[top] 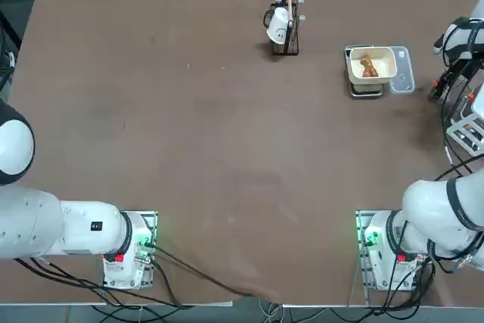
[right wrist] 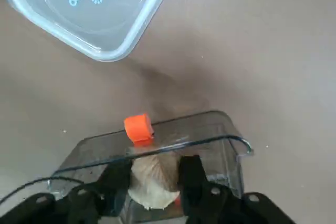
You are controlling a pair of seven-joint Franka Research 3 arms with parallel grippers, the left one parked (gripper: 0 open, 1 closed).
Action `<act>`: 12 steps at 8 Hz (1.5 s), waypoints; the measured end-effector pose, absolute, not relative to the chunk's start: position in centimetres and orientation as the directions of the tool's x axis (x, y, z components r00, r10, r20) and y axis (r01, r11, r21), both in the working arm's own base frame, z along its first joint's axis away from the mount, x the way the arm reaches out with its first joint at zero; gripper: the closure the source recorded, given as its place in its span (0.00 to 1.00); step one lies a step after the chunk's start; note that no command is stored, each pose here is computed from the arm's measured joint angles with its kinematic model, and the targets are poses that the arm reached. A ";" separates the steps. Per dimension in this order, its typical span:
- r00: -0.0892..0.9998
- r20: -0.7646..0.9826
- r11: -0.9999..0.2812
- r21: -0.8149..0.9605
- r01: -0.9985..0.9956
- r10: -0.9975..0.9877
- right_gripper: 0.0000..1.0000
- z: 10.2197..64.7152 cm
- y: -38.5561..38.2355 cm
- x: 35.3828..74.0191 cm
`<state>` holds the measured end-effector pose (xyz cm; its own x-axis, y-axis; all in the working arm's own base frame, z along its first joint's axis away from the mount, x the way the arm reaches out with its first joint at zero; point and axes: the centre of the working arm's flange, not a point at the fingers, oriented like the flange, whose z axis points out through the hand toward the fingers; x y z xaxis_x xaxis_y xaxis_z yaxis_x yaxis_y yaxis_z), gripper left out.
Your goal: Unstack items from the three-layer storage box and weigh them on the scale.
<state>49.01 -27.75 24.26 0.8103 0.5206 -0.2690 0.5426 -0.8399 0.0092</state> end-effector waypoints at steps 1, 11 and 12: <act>0.811 -0.275 -0.842 0.007 0.540 0.517 0.48 24.8 -27.8 48.9; 0.934 -0.195 -0.954 -0.106 0.282 0.298 0.47 34.6 -11.8 56.7; 0.958 -0.183 -0.973 -0.116 0.201 0.220 0.47 33.8 -8.0 57.9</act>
<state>57.87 -7.98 33.85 0.9582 0.2200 -0.1829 0.2012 -0.9727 -0.1158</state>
